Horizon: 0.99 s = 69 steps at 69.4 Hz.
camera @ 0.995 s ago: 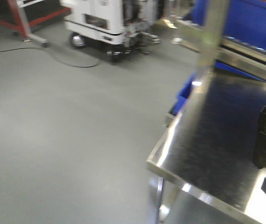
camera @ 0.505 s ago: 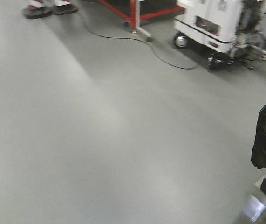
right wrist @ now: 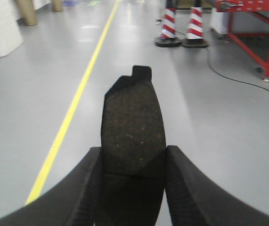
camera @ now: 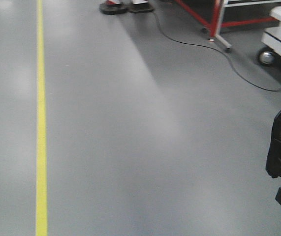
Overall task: Move and align brake pads A on conveyor
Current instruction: 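Drive along the yellow floor line past the red-and-white cones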
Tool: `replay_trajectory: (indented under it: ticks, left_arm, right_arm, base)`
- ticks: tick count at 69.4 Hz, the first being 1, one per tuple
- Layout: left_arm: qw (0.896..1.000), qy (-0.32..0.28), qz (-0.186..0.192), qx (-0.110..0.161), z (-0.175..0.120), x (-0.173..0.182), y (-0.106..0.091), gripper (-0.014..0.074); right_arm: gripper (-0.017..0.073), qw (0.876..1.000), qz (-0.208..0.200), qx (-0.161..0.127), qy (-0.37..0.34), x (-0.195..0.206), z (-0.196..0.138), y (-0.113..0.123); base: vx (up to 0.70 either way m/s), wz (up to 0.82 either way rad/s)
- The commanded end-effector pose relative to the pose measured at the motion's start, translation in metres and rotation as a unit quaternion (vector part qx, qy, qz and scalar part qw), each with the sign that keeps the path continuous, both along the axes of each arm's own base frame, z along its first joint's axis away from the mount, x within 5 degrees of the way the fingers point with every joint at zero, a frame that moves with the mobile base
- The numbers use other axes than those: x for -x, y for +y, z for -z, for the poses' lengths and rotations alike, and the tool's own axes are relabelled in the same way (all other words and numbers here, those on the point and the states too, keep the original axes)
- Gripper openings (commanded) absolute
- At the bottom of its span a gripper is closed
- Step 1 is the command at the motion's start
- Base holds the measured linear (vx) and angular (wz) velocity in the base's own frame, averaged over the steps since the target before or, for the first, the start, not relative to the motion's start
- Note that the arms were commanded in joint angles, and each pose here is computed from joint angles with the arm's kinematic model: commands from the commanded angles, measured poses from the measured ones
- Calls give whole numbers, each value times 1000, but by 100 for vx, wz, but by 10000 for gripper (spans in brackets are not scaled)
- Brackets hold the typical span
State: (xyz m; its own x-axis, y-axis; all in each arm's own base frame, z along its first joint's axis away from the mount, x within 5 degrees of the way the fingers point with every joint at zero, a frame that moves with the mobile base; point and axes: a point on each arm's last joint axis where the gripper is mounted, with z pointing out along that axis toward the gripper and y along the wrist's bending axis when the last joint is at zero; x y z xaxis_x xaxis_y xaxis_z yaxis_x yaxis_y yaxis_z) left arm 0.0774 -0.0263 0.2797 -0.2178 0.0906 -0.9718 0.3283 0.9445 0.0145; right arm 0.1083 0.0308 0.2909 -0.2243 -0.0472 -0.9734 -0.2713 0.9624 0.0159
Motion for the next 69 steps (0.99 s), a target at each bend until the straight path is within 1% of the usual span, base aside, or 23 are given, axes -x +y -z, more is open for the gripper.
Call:
replay_trajectory:
  ticks: [1,23,37,53,69]
  left_arm:
    - [998,-55,7,21,-17,-1,-2,42]
    - [998,-55,7,22,-17,-1,-2,42]
    - [998,-55,7,22,-17,-1,-2,42]
    - [998,-55,7,22,-17,-1,-2,42]
    - [998,-55,7,22,-17,-1,-2,42]
  right_arm:
    - [8,998,2,-15,-66,-1,-20,0]
    - [8,998,2,-14,-66,-1,-20,0]
    - [8,998,2,-14,-66,-1,-20,0]
    - [8,998,2,-14,-66,-1,-20,0]
    - [8,998,2,-14,-66,-1,-20,0]
  base:
    - [17,60]
    - [21,61]
    - [29,44]
    - [38,24]
    - [51,4]
